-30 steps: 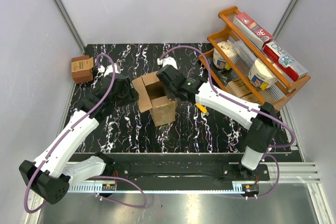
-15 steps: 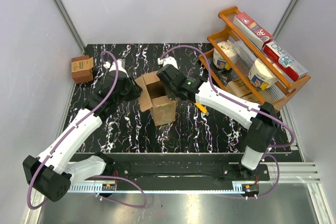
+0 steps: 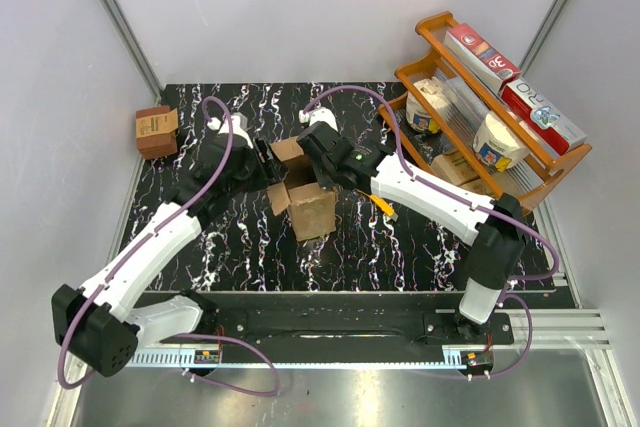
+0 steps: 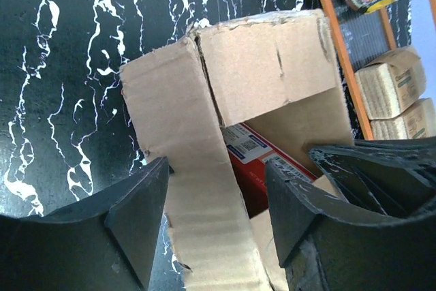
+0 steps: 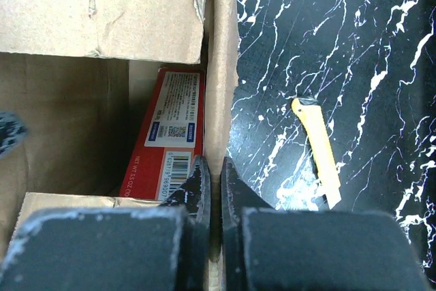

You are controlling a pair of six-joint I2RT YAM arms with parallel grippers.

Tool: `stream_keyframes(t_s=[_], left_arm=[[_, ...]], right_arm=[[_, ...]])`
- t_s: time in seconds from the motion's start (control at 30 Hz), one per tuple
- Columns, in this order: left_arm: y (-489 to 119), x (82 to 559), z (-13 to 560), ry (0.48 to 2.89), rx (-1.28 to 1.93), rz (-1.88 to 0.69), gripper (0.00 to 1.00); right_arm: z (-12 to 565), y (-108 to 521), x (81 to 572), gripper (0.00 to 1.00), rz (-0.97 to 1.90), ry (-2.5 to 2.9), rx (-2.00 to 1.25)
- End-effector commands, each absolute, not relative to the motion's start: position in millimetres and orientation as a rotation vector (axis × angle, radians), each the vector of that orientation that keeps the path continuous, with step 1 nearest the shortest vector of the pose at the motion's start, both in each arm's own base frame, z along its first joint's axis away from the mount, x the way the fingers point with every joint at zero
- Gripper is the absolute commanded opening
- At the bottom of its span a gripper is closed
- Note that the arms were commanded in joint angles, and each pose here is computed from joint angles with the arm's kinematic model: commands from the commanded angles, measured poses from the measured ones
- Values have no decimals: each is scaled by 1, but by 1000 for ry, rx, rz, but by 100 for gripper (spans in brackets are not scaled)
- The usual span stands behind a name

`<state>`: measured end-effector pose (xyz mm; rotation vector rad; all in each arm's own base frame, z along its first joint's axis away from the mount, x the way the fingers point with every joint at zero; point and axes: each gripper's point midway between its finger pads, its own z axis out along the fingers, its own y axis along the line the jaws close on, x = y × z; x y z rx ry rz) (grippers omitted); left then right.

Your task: Unpack the express box

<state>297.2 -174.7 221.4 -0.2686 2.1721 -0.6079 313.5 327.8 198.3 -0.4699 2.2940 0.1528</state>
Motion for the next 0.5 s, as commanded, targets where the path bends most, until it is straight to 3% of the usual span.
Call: stream_keyframes(t_s=[0.0,0.1,0.2,0.3,0.37,0.43,0.47], left_arm=[[-190,298,207,2245,-253,-656,60],[-192,300,199,2287,-246,-636,52],[-192,303,198,2308,-239,-609,37],[-189,306,201,2313,-231,-568,10],[-184,308,206,2316,-219,-524,0],[-178,310,214,2312,-207,-480,0],[-176,310,216,2309,-181,-459,0]], right_arm=[[231,347,319,0,272,2226,-412],[229,353,314,0,321,2235,-427],[232,357,310,0,363,2238,-437],[244,356,310,4,372,2218,-453],[259,351,310,30,364,2193,-446],[272,346,309,50,360,2163,-466],[288,343,307,53,379,2131,-458]])
